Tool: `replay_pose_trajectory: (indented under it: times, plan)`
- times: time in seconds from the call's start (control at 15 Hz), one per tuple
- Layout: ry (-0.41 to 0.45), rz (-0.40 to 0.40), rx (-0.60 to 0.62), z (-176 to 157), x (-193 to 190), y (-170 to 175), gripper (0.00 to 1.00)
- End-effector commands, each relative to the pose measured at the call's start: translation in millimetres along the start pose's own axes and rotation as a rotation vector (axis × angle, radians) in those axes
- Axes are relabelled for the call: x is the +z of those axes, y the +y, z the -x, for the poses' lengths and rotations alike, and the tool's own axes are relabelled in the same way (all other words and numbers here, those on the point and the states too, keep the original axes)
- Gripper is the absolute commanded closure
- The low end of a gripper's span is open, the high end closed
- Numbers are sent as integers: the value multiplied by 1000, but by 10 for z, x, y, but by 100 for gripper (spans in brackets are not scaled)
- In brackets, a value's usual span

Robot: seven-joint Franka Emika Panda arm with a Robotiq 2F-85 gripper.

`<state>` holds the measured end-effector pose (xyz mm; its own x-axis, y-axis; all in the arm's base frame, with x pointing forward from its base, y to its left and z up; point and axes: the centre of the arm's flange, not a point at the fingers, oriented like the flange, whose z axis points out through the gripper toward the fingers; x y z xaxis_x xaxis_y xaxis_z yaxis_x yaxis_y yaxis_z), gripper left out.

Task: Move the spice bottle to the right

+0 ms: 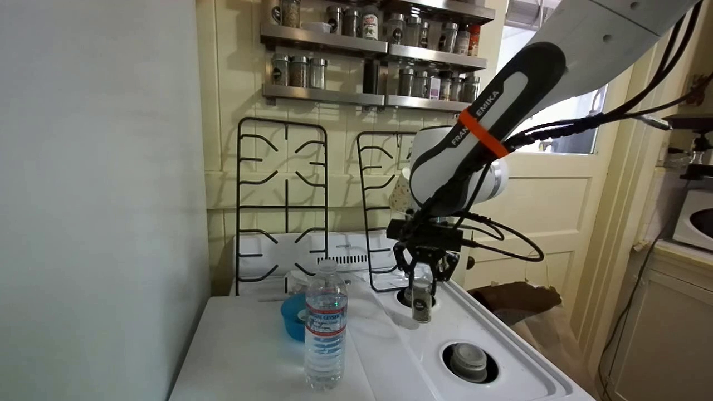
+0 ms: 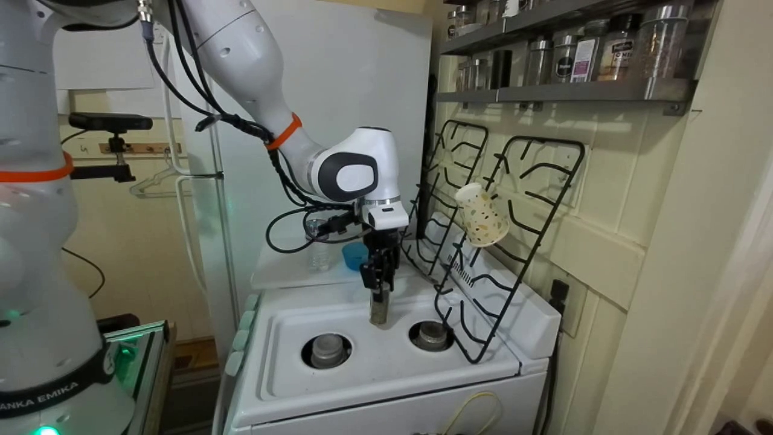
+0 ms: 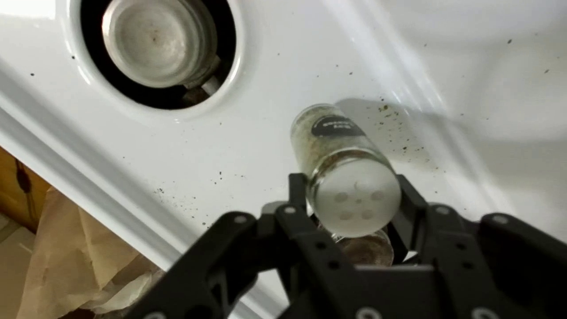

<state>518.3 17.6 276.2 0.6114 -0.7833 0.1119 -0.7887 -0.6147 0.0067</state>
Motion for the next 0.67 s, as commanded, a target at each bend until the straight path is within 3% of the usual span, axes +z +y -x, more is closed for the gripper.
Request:
replay_pose_trajectory:
  times: [0.0,0.47,0.53,0.6]
  plan:
    - [13,-10,55,25,116,51,76]
    - [7,-4,102,9,234,80,76]
    - [5,-5,107,2,239,88,71]
    - [4,-4,112,-5,242,96,26]
